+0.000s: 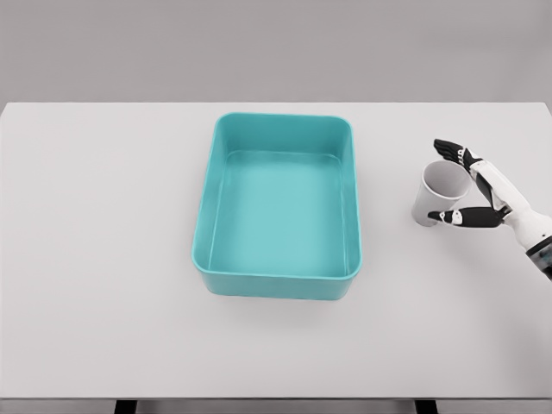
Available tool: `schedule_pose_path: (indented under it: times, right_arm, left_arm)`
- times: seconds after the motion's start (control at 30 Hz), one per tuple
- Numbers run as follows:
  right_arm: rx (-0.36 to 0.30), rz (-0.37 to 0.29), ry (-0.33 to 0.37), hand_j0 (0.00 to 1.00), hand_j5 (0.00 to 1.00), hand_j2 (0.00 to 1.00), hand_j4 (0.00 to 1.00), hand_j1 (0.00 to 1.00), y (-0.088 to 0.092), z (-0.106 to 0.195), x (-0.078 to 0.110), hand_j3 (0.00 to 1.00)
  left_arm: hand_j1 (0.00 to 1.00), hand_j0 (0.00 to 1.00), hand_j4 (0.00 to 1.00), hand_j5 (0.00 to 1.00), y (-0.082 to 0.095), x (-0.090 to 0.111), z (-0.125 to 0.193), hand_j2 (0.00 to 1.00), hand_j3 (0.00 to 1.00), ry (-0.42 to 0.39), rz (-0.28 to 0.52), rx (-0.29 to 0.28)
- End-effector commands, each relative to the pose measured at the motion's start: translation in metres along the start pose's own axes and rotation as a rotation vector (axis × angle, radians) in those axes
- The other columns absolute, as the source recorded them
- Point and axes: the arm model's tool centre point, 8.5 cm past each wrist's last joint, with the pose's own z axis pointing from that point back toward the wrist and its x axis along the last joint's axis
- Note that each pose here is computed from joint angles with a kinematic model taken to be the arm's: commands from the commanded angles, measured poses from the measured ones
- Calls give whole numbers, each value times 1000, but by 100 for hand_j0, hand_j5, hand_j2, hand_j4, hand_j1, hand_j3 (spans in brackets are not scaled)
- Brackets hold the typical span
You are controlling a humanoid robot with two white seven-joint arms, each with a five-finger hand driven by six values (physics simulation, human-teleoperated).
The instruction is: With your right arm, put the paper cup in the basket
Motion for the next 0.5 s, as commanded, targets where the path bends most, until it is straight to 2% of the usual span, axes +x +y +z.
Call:
schedule_pose_path:
  times: [0.0, 0.07, 0.17, 0.47]
  right_arm:
    - [5, 4, 0, 82, 82, 82, 82, 82, 1, 0, 0, 82]
    - [6, 5, 0, 74, 74, 74, 74, 74, 1, 0, 0, 74]
    - [6, 5, 0, 71, 71, 71, 71, 71, 1, 0, 0, 71]
    - [10, 8, -13, 69, 69, 69, 69, 69, 1, -3, 4, 69]
  left_arm:
    - [100, 100, 100, 100, 0, 0, 0, 100, 100, 0, 0, 0]
    - [100, 100, 100, 100, 0, 0, 0, 100, 100, 0, 0, 0]
    - [100, 100, 100, 100, 0, 0, 0, 100, 100, 0, 0, 0]
    - [100, 100, 100, 100, 0, 0, 0, 100, 100, 0, 0, 0]
